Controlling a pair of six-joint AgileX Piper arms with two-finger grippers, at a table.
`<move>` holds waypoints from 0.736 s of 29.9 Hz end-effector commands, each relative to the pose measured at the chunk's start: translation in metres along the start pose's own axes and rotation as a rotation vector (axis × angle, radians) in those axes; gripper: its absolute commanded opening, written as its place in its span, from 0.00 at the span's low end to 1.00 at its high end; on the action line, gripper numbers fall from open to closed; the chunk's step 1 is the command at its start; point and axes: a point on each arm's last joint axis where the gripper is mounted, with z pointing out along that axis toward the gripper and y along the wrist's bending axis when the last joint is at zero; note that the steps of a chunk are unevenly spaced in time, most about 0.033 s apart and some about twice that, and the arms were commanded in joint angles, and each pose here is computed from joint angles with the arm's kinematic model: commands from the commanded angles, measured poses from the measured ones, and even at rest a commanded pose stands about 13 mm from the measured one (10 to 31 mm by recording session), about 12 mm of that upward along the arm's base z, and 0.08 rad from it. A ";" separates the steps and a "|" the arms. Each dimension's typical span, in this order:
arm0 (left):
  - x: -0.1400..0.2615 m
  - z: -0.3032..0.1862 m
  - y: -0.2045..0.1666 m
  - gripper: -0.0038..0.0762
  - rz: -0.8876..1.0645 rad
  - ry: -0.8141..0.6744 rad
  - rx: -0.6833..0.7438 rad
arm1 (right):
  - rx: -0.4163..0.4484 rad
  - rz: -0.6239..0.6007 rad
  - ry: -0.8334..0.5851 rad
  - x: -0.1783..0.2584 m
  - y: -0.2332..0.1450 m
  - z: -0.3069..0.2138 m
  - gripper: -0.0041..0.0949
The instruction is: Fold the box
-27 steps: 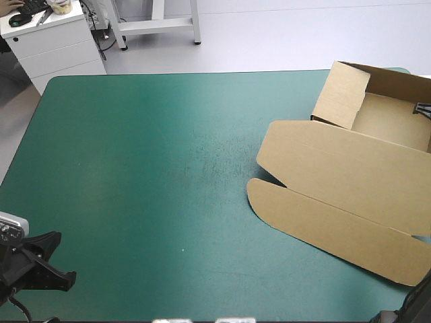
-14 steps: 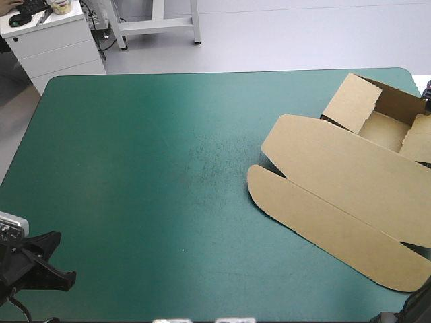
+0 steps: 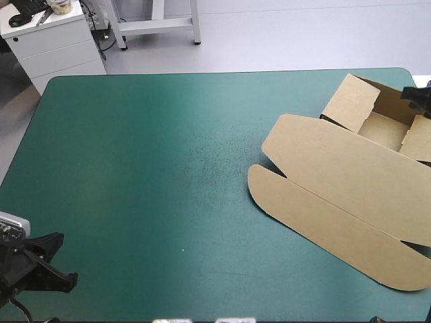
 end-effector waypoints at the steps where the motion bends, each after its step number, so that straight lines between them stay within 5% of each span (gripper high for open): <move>1: -0.004 -0.003 0.000 0.04 -0.005 -0.007 0.003 | -0.118 -0.091 -0.182 0.021 0.040 -0.044 0.04; 12: -0.005 -0.003 0.000 0.04 -0.037 -0.009 0.004 | -0.278 -0.306 -0.454 0.143 0.104 -0.110 0.04; 22: -0.002 0.000 -0.001 0.04 -0.033 -0.163 0.028 | -0.115 -0.419 -0.403 0.216 0.078 -0.102 0.04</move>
